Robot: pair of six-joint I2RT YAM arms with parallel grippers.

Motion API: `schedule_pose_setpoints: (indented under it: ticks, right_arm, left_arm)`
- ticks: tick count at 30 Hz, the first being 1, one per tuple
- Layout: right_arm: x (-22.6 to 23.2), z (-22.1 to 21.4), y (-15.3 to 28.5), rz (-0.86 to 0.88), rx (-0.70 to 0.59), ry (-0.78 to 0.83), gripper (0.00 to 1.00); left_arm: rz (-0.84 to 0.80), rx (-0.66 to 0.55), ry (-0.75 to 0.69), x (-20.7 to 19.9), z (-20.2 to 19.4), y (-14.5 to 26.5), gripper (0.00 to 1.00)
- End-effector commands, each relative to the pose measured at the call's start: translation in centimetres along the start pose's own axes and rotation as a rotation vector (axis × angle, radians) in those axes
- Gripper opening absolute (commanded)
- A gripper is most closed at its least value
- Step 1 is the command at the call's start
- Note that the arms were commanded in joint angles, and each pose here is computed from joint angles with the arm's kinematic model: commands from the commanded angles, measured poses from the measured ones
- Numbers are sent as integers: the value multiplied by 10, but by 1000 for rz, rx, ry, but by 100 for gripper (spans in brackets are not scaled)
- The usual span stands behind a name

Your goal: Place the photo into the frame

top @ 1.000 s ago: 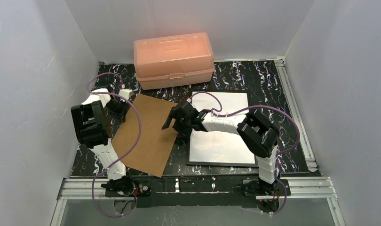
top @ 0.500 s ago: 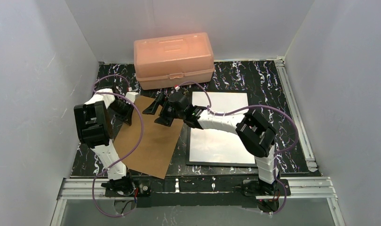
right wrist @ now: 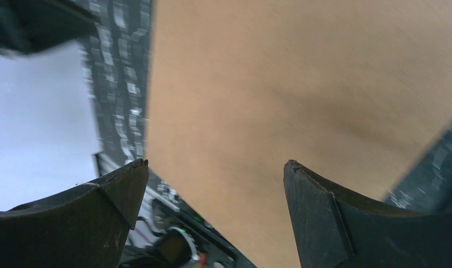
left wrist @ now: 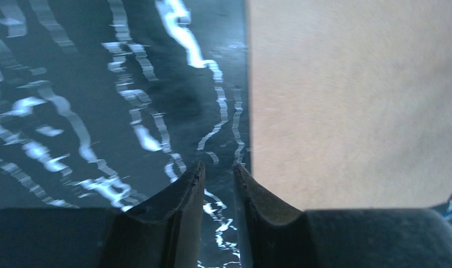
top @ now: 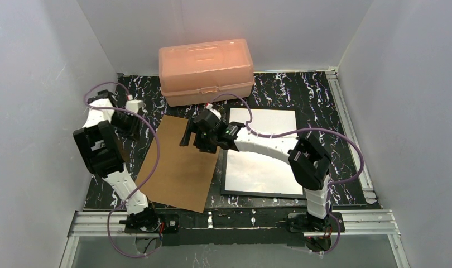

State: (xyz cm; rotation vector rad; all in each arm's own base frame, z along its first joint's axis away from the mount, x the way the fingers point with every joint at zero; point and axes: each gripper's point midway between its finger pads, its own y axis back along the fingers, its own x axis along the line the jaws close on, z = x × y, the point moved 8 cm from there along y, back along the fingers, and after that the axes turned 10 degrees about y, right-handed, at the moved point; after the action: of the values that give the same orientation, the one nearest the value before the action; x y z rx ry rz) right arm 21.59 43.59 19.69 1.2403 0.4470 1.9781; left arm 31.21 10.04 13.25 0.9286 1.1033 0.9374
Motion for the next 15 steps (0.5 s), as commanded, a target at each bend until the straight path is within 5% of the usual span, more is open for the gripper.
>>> schedule_pose_setpoints:
  ticks: [1,15]
  right_arm:
    - [-37,-23,16,-199,70,79,98]
    - [-74,-53,5,-346,176,75,99]
  left_arm:
    - [-10,-34,3,6,-3,30,27]
    - [3,64,-53,8,-36,-31,26]
